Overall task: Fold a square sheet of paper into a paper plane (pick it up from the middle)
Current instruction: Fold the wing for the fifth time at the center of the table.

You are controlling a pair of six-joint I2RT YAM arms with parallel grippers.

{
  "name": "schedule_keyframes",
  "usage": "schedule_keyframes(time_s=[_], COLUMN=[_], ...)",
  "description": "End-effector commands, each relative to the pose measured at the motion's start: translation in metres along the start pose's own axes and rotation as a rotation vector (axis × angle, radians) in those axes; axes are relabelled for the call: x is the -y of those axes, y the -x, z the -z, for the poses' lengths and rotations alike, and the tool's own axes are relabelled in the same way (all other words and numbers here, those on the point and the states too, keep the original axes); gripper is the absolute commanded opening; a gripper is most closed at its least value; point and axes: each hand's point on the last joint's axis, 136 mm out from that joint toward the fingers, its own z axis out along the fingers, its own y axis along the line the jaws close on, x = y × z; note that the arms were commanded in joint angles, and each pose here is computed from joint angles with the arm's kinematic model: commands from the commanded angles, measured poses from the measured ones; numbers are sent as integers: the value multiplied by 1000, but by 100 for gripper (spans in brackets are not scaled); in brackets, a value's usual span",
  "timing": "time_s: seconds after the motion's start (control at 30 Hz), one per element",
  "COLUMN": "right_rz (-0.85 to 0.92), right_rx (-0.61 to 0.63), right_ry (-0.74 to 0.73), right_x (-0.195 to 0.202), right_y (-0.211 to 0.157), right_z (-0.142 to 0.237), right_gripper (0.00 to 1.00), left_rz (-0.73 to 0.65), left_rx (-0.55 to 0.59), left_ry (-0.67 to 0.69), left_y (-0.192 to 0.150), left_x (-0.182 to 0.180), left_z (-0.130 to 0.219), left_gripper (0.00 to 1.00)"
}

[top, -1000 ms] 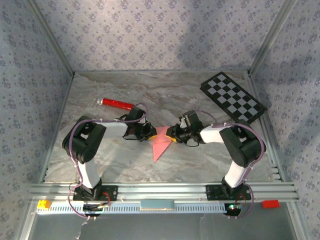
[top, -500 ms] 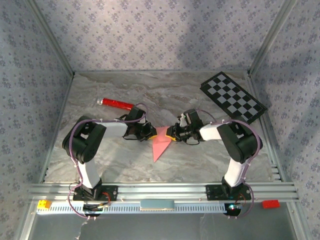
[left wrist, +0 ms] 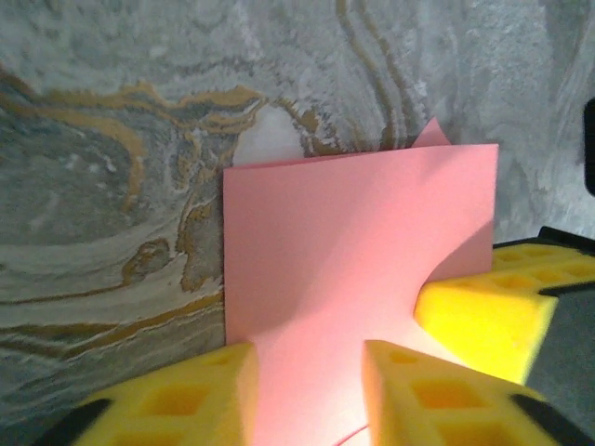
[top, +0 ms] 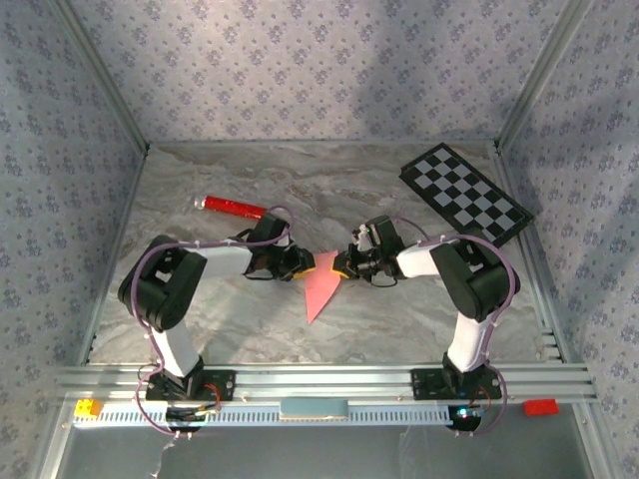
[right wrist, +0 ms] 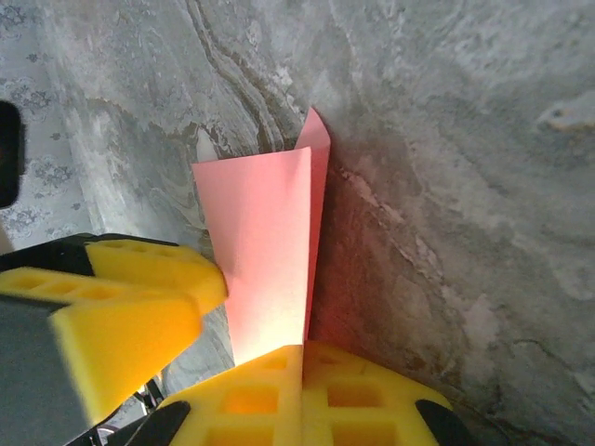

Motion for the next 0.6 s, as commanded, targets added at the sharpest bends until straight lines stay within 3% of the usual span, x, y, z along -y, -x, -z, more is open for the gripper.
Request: schedule_keyframes(time_s=[0.0,0.13,0.4,0.57], right_rz=[-13,-64,-259,-307], right_rx=[43,109,278,331], right_ry=[4,-20,-53,-42], right_x=[-5,-1,17,15], right_y=[7,13,23,22], right_z=[8,17,36,43], right_gripper=[4,3,3,3], left_rz=[-61,-125,-230,-401], left_rx=[75,125,171,152], left_ry=[8,12,23,101], left_y=[9,13,8,-14], left_x=[10,20,29,35], left_z=[21,38,53,51], left_gripper=[46,50,48,46])
